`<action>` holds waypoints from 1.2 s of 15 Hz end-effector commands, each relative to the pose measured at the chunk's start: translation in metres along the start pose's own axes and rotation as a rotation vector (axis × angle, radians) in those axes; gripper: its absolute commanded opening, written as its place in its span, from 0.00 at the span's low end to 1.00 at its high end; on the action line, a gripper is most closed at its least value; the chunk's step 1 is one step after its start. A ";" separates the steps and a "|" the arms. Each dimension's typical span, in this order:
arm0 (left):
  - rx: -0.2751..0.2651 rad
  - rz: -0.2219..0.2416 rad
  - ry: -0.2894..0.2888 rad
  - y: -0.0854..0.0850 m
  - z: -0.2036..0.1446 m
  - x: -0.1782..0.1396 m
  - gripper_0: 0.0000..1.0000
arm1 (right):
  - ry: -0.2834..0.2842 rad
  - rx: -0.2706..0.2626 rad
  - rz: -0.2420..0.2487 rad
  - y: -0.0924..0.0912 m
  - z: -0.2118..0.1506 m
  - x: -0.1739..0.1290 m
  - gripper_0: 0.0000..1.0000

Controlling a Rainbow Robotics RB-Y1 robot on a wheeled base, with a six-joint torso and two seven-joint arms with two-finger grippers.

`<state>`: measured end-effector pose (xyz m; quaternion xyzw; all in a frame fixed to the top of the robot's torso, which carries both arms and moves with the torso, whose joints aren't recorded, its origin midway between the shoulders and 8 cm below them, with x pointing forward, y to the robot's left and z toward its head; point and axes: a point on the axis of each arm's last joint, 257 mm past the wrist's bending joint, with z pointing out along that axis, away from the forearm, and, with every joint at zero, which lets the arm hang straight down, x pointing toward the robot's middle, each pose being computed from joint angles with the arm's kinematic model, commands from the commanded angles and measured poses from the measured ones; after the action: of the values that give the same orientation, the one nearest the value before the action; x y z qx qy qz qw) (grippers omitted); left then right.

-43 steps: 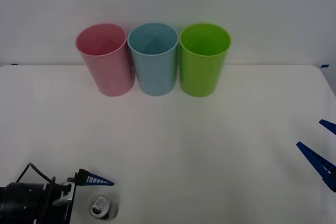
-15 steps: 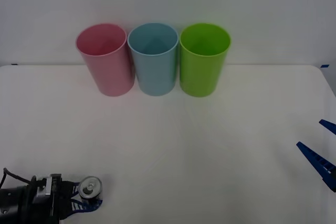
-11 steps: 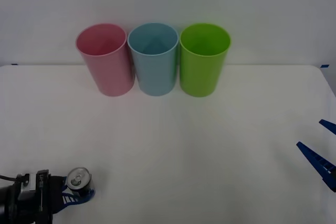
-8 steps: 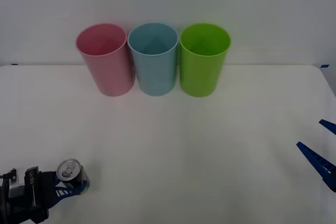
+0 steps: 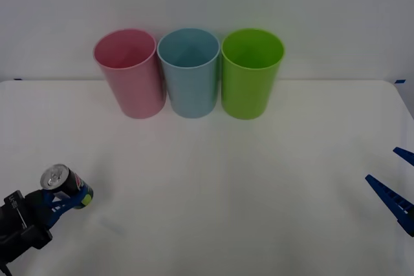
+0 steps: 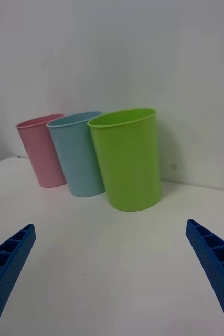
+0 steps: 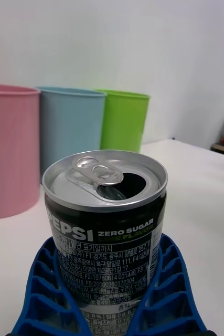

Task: Grasp the object on the table and drop it into the matching bin: aluminum can to the light blue bin, PET bottle to the pink bin.

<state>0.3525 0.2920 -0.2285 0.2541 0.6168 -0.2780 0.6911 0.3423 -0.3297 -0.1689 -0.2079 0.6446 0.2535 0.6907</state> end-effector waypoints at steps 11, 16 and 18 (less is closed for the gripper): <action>-0.019 -0.053 -0.119 0.015 0.120 -0.125 0.00 | 0.000 0.000 0.000 0.000 0.000 0.000 1.00; -0.018 -0.058 -0.154 0.022 0.160 -0.170 0.00 | 0.000 0.000 0.000 0.000 0.000 0.000 1.00; -0.033 -0.054 -0.173 0.028 0.177 -0.187 0.00 | 0.000 0.000 0.000 0.000 0.000 0.000 1.00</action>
<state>0.4761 0.2043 -0.0295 0.2043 0.5674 -0.3103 0.7349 0.3423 -0.3297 -0.1689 -0.2080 0.6445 0.2534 0.6907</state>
